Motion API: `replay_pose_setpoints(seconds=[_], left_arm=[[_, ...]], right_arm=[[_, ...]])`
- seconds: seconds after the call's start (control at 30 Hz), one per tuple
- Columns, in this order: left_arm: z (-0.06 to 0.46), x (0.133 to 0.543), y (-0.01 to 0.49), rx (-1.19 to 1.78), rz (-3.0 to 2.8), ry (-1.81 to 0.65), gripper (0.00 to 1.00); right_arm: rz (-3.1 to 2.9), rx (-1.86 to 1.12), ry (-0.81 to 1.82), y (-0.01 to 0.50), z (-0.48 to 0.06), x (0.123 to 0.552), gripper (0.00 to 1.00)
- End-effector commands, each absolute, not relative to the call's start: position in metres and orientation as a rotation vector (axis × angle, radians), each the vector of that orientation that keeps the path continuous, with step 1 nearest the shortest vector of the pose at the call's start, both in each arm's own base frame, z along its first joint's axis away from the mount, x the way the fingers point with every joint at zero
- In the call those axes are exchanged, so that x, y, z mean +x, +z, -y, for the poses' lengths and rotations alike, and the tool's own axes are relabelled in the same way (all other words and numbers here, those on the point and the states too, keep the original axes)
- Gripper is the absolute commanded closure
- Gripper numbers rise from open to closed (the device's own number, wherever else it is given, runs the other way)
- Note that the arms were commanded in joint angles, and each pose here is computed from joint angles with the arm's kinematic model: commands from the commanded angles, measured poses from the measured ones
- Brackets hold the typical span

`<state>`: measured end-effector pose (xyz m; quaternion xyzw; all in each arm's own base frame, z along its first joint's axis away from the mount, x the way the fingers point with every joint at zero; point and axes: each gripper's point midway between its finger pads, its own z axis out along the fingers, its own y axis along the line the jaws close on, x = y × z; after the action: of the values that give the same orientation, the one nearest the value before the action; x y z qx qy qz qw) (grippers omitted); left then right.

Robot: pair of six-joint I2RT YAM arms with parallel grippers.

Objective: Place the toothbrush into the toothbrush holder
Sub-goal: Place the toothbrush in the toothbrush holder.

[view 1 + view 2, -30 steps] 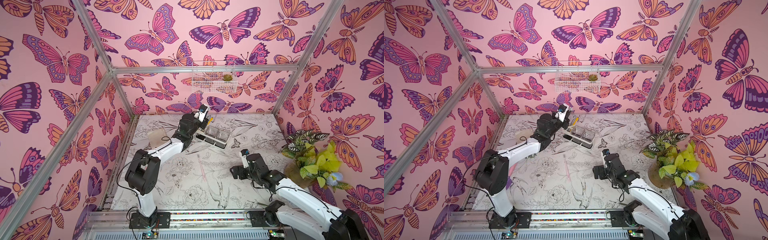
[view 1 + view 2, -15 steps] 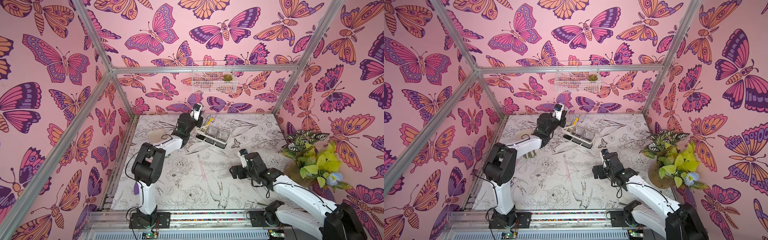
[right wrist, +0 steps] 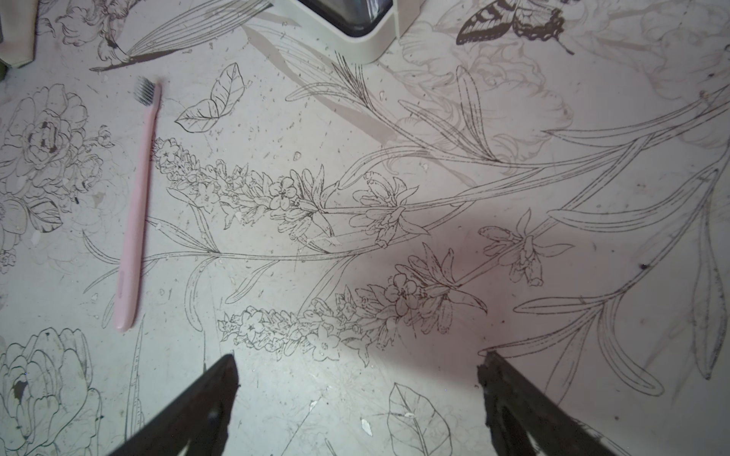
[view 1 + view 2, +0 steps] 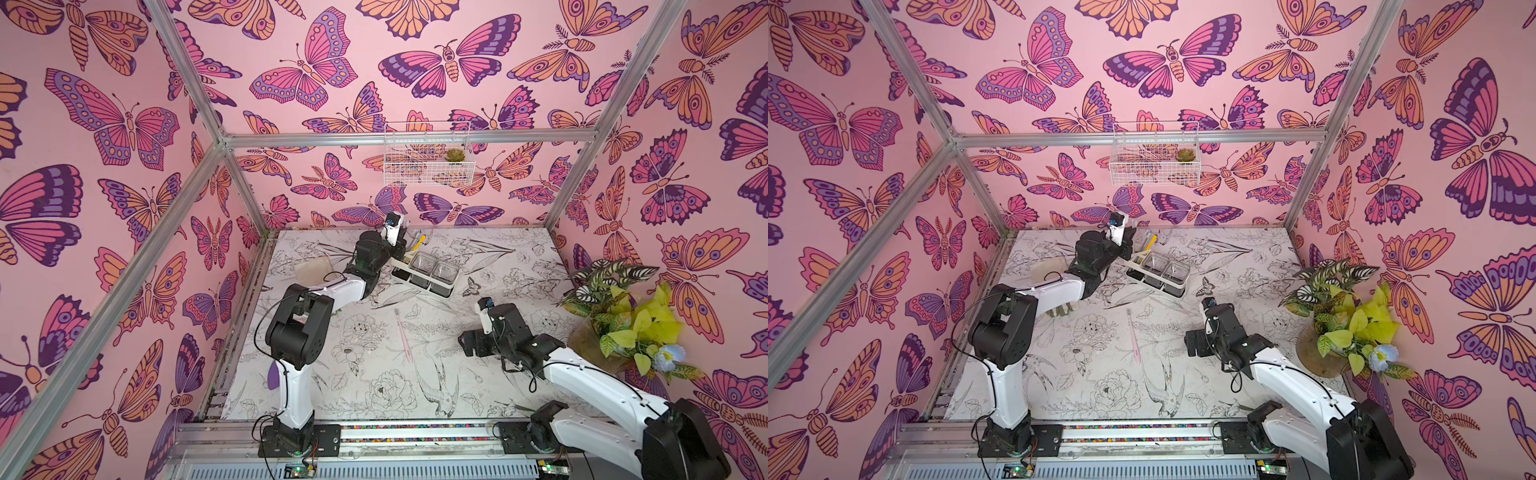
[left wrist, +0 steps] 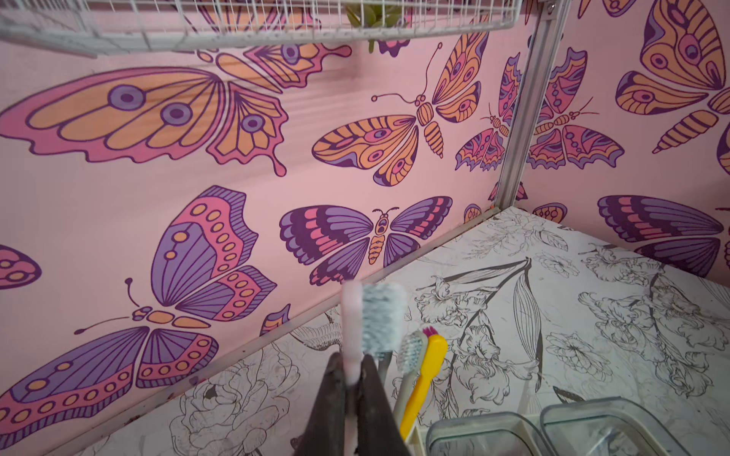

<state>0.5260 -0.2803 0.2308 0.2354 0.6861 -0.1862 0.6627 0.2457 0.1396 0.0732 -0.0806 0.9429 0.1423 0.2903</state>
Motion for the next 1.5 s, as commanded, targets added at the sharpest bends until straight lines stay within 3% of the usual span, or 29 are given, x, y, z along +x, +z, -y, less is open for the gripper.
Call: replay_pose_setpoints(seconds=[0.0, 0.87, 1.47], left_arm=[[0.275, 0.520, 0.228, 0.518, -1.558, -0.424, 1.00], [0.286, 0.467, 0.196, 0.554, -1.640, -0.407, 1.00], [0.281, 0.466, 0.179, 0.517, -1.640, -0.390, 1.00]], right_arm=[[-2.481, -0.211, 0.389, 0.086, -0.142, 0.256, 0.03], [-2.484, -0.206, 0.394, 0.086, -0.142, 0.255, 0.03], [-2.493, -0.209, 0.395, 0.084, -0.143, 0.256, 0.04]])
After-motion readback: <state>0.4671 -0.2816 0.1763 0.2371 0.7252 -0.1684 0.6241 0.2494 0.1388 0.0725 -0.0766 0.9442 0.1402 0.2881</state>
